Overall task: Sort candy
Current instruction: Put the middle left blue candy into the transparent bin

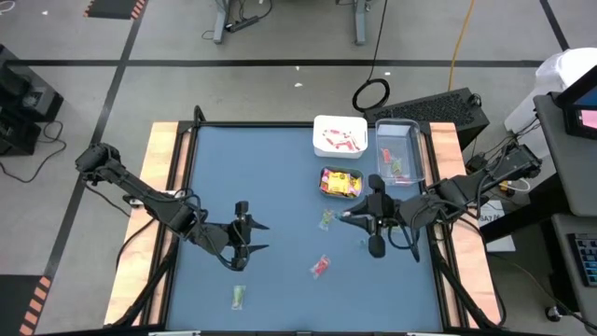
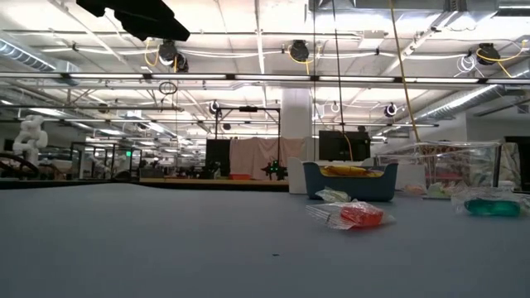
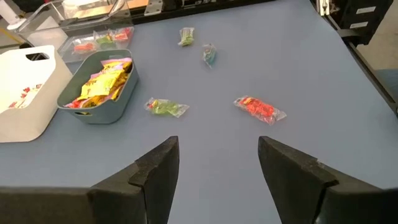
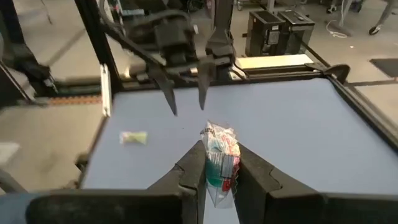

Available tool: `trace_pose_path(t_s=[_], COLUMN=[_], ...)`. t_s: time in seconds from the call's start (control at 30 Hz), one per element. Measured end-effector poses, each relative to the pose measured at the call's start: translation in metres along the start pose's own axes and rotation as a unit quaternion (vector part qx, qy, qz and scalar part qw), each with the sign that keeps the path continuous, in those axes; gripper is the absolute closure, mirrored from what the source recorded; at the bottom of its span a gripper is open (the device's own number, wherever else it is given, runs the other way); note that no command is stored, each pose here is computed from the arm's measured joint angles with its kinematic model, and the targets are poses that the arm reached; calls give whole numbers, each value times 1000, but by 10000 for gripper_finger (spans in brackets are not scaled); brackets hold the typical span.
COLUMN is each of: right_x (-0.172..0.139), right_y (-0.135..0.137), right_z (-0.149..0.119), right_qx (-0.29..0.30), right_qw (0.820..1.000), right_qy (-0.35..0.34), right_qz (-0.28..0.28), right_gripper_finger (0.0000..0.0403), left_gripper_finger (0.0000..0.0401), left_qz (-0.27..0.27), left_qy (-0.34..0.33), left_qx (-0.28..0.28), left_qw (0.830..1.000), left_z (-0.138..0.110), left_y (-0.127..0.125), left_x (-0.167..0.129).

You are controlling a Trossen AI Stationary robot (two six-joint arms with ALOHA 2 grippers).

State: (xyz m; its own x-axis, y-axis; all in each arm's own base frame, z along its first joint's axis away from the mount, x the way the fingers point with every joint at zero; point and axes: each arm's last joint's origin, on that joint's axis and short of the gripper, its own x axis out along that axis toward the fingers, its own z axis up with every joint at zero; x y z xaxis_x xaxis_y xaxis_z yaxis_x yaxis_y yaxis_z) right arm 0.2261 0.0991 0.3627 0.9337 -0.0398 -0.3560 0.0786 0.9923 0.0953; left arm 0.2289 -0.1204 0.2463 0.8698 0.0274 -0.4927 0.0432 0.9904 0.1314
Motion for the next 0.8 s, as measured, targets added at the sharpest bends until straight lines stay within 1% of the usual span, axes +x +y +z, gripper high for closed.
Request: trace_pose_path(t_s=[0.07, 0.1, 0.2, 0.33, 0.4, 0.53, 0.67, 0.8], right_x=[0, 0, 1, 0, -1, -4, -9, -13], right_y=[-1, -3, -13, -33, -45, -72, -101, -131], right_z=[-3, -4, -10, -20, -24, -31, -35, -36], right_qx=[-11, -11, -12, -17, -11, -2, 12, 31], right_qw=[1000, 999, 995, 976, 962, 928, 889, 851], right_qy=[13, 18, 37, 78, 95, 131, 169, 200], right_qz=[-11, -25, -97, -201, -254, -349, -426, -484], right_gripper_finger=[349, 349, 349, 349, 349, 349, 349, 349], left_gripper_finger=[176, 176, 176, 176, 176, 176, 176, 176], left_qz=[0, 0, 0, 0, 0, -1, 6, 0], left_qy=[0, 0, 0, 0, 0, -1, -12, -4], left_qx=[0, 0, -7, -13, -13, -15, -15, -14], left_qw=[1000, 1000, 1000, 1000, 1000, 1000, 1000, 1000], left_z=[0, 0, 0, 0, 0, 0, 2, 1], left_y=[0, 0, 0, 0, 0, 0, 0, 0], left_x=[0, 0, 0, 0, 0, 0, 0, 0])
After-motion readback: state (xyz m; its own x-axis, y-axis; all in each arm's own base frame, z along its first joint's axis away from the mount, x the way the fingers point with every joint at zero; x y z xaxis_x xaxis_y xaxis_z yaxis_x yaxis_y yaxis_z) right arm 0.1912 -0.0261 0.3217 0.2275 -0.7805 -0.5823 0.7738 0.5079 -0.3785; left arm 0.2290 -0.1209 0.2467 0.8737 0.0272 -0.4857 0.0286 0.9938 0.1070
